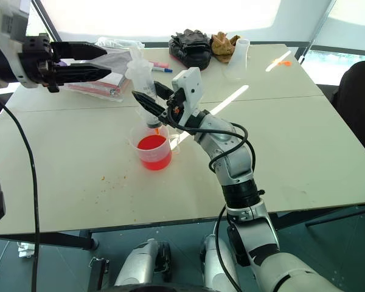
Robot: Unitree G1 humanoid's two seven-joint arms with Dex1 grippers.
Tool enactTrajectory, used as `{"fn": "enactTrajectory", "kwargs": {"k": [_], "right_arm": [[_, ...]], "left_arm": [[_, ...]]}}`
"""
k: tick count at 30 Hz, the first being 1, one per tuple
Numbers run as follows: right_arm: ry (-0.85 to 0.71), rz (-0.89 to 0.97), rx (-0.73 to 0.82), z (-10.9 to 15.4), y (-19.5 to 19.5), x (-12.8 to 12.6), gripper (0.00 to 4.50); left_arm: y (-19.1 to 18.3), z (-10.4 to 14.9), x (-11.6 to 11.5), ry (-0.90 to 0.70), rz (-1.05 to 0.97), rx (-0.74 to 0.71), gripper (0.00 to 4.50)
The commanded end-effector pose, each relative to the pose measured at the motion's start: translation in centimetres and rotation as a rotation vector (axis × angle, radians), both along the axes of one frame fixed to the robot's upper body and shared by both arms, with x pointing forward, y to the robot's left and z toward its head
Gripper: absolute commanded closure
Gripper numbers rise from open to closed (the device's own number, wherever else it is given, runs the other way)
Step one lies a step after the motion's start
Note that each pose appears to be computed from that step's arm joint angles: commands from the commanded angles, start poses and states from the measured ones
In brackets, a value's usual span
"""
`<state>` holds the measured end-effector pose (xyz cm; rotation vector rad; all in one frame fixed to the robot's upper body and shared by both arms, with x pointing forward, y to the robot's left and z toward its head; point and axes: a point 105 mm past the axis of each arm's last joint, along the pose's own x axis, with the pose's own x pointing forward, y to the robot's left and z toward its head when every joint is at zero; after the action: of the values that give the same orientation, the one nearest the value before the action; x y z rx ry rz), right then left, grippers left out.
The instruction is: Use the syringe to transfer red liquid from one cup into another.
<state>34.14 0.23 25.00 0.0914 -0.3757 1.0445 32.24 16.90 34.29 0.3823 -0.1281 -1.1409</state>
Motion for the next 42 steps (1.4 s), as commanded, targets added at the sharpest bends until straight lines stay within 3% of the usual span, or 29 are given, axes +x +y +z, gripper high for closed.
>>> {"fn": "enactTrajectory", "kwargs": {"k": [1, 9, 22, 42], "right_arm": [[-0.040, 0.018, 0.025, 0.8, 0.5, -0.7, 3.03], [-0.025, 0.029, 0.023, 0.1, 1.3, -1.0, 3.03], [-0.010, 0.018, 0.008, -0.9, 1.4, -0.8, 3.03], [-0.035, -0.027, -0.068, -3.9, 2.1, -0.3, 3.03]], "left_arm": [[-0.3, 2.1, 0.0, -0.107, 0.014, -0.025, 1.92], [-1.6, 1.6, 1.6, -0.155, 0.001, 0.000, 1.92], [-3.0, 0.9, 1.9, -0.161, -0.037, -0.001, 1.92], [-4.3, -3.1, 1.5, -0.125, -0.069, 0.101, 1.92]]}}
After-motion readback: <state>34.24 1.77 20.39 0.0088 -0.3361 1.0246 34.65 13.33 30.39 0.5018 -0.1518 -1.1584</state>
